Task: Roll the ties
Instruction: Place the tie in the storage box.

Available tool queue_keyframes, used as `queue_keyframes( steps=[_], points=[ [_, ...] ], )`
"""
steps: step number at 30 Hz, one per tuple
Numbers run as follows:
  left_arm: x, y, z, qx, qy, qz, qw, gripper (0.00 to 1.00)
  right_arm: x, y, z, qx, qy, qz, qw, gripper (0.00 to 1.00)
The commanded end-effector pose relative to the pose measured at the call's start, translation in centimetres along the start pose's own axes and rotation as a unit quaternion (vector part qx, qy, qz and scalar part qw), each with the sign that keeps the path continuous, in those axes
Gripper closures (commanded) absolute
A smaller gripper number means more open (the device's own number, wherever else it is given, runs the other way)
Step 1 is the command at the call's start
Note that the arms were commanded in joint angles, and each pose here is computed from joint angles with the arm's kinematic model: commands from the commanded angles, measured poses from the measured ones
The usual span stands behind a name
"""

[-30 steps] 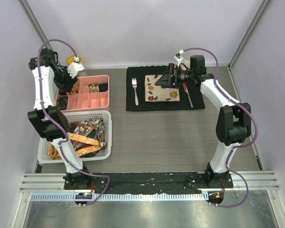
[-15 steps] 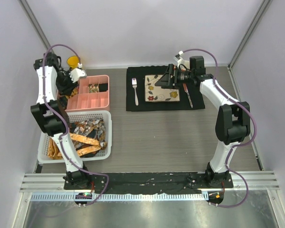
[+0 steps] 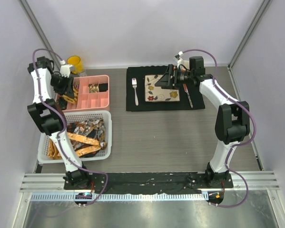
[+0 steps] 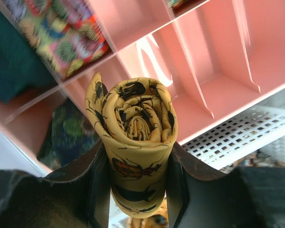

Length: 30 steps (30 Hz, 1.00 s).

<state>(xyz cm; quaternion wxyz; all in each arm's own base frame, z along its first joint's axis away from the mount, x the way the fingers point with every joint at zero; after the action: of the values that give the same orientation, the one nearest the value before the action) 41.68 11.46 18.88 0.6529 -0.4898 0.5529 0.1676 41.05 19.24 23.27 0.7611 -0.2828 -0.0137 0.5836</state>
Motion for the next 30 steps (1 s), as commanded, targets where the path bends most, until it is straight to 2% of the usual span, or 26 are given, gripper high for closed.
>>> queue_keyframes(
  steps=[1,6,13,30],
  points=[
    [-1.7,3.8,-4.3,-0.172,0.093,0.076,0.978,1.0,-0.1,-0.5,0.5,-0.021,-0.006,-0.005,1.0,0.0],
    [-0.6,3.9,-3.7,-0.204,0.072,0.064,0.974,1.0,-0.1,-0.4,0.4,-0.02,-0.006,-0.004,1.0,0.01],
    [0.0,3.7,-4.2,-0.235,0.083,0.052,0.967,1.0,-0.3,0.0,0.3,-0.016,-0.004,-0.002,1.0,0.0],
    [0.8,3.7,-0.4,-0.219,-0.065,0.054,0.972,1.0,-0.1,-0.3,0.2,-0.016,-0.004,-0.002,1.0,0.0]
  ],
)
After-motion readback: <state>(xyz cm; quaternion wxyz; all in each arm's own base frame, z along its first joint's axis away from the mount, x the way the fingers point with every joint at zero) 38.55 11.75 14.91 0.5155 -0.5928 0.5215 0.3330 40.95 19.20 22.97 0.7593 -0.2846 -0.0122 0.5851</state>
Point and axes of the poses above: each gripper's point midway between its finger pads, its own x axis out along the fingers, its own z axis along the line the jaws close on, y = z × x, the point moved 5 cm from there along -x, back along the fingers, and after that the axes turned 9 degrees about x, right-handed, at the moved point
